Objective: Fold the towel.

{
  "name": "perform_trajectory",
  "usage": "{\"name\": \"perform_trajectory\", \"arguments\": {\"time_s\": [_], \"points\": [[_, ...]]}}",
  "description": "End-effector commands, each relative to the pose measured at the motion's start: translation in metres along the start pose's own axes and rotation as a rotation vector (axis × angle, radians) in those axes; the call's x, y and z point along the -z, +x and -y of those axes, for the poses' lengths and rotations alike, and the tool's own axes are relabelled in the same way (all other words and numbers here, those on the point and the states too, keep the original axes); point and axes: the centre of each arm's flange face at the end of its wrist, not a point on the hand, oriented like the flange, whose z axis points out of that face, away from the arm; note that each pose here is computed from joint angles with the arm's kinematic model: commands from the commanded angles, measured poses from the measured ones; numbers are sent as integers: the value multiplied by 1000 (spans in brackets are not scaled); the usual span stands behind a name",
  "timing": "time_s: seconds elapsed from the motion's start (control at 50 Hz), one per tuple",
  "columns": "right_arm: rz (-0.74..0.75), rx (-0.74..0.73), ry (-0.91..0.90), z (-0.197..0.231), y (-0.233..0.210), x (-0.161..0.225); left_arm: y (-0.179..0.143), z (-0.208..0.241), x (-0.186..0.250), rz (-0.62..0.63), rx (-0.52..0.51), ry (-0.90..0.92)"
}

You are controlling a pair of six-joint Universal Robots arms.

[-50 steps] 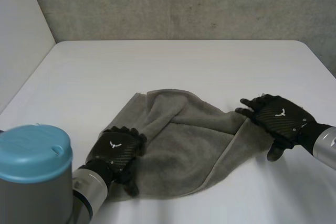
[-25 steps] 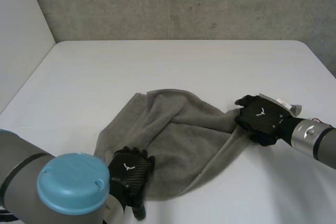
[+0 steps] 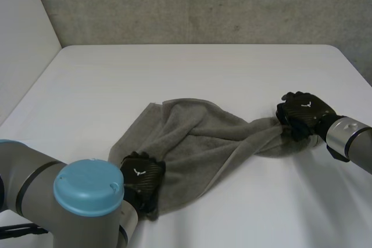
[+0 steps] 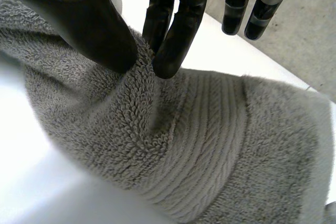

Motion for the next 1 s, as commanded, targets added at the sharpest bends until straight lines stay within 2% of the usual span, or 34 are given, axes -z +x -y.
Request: {"name": "perform_trajectory", "arguments": {"time_s": [0.02, 0.32, 0.48, 0.6, 0.84, 1.0], "points": [[14, -9, -14, -4, -5, 5, -7, -3, -11, 23, 17, 0], [-44, -2, 6, 4, 12, 2, -7, -8, -8, 18, 0, -38], [-87, -97, 40, 13, 26, -11, -11, -2, 5, 19, -3, -51], [-122, -114, 54, 17, 37, -21, -14, 2, 17, 18, -3, -47], [-107, -142, 35, 11, 32, -21, -19, 24, 30, 23, 17, 38], [-109, -152, 21, 6, 32, -20, -18, 15, 40, 7, -2, -36]]}}
